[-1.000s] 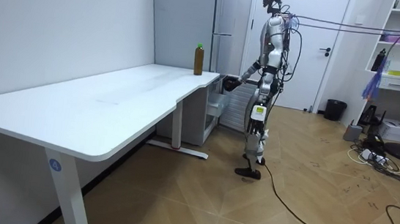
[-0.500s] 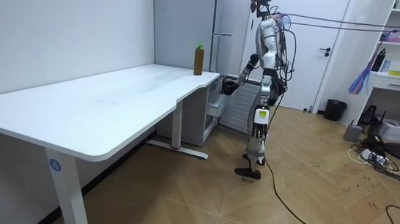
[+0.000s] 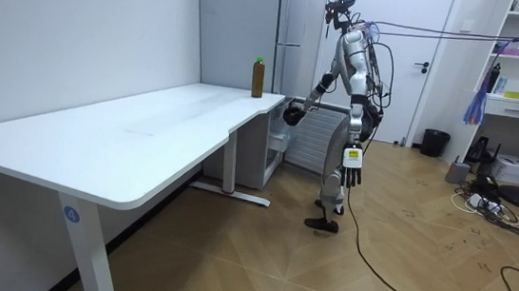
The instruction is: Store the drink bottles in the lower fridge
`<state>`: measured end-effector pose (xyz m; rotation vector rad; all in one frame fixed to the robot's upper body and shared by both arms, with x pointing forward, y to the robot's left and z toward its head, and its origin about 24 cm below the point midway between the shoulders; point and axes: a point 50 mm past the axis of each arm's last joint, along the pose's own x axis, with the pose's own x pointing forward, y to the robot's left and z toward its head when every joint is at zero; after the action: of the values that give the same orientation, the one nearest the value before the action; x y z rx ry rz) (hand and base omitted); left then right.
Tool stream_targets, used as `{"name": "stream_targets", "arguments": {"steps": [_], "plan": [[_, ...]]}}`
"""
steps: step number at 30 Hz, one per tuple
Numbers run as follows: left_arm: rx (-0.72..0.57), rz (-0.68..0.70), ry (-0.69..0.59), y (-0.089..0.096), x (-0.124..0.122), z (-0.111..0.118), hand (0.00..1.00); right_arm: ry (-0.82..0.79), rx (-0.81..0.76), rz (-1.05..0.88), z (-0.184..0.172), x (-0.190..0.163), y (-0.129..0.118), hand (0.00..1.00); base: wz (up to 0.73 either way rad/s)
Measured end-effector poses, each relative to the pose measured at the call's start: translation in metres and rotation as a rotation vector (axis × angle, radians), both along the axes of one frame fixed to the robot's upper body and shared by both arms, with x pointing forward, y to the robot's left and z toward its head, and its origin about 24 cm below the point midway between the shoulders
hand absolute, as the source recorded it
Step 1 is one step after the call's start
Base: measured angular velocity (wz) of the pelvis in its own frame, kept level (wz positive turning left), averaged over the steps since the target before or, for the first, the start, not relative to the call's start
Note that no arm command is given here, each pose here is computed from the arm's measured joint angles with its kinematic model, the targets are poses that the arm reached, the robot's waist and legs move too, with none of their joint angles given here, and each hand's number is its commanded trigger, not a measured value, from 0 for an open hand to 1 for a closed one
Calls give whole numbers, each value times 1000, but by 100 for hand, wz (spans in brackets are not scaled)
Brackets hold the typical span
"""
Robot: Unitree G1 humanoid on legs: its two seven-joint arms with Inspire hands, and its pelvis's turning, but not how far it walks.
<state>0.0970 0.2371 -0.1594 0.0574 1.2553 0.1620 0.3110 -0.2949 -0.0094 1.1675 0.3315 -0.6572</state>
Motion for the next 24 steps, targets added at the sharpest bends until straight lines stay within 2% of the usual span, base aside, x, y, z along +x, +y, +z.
{"name": "stream_targets", "arguments": {"steps": [10, 12, 13, 14, 15, 16, 17, 24], "plan": [[23, 3, -1, 1, 1, 1, 0, -28, -97, 25, 28, 16, -11, 100, 2], [27, -3, 1, 2, 1, 1, 0, -13, -120, 37, 28, 16, -11, 83, 5], [27, -3, -1, 2, 2, 1, 0, -12, -131, 42, 29, 17, -11, 67, 9], [27, -6, -3, 1, 2, 1, 0, -3, -133, 39, 29, 17, -11, 65, 9], [27, -8, -3, 1, 2, 1, 0, 1, -133, 38, 29, 16, -11, 56, 6], [33, -11, -2, 1, 2, 1, 0, 12, -133, 33, 29, 16, -11, 9, 0], [35, -11, -2, 1, 2, 1, 0, 21, -133, 29, 29, 16, -11, 0, 4], [36, -8, 10, 1, 0, 0, 0, 53, -115, 2, 26, 14, -12, 0, 0]]}}
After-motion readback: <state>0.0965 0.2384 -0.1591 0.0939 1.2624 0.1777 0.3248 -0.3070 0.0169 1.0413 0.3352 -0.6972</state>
